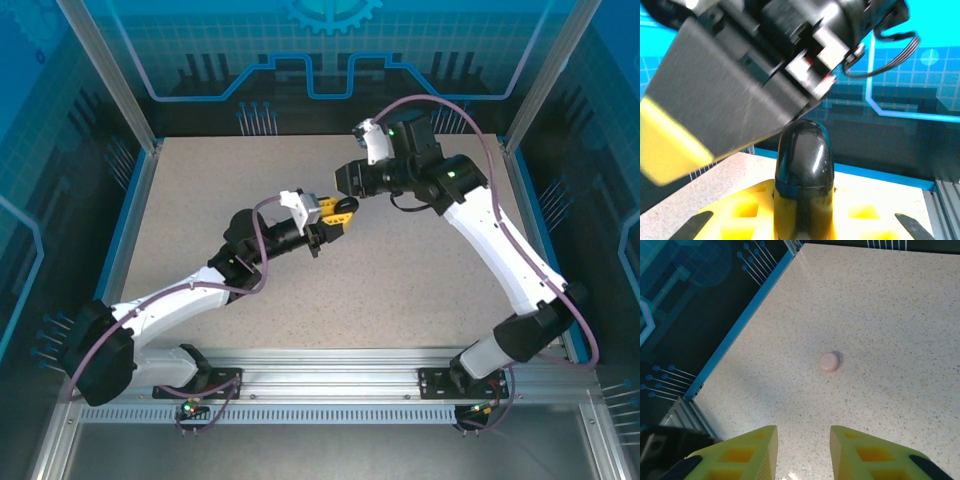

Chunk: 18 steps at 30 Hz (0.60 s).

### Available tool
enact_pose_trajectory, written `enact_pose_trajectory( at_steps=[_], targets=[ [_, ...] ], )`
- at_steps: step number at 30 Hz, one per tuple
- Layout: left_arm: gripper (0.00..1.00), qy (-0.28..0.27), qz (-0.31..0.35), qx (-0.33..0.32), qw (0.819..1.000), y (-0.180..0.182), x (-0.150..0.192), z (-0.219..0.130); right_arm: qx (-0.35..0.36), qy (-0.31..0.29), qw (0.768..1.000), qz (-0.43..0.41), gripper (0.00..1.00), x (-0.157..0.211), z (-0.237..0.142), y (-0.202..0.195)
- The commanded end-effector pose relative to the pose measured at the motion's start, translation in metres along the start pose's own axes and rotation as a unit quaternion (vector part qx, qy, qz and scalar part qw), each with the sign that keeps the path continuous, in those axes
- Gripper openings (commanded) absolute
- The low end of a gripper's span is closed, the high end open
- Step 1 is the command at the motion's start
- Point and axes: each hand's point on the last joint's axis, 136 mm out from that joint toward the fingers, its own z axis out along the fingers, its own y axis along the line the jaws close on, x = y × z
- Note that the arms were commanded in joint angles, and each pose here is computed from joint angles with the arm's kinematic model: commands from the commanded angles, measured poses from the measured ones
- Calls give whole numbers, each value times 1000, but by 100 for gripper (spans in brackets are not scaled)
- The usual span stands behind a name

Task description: Insert the wireless bluetooth earbuds into the charging case

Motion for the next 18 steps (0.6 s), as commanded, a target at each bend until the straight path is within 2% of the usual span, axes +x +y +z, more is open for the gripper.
enact_pose_trajectory(
  at_steps=[1,4,7,12,18],
  targets=[
    [0,-26,1,-33,999,17,-19,4,49,-17,999,15,46,9,-22,-11],
    [0,-13,-21,-36,999,19,-7,5,118,-65,988,77,57,1,-39,-55],
    [0,14,-59,-54,997,25,17,4,151,-81,976,136,59,11,-47,-94],
    [0,65,-142,-100,983,39,72,0,180,-62,968,163,60,54,-33,-127],
    [0,143,-251,-139,947,50,145,7,210,-22,959,187,60,114,-7,-157]
  ],
)
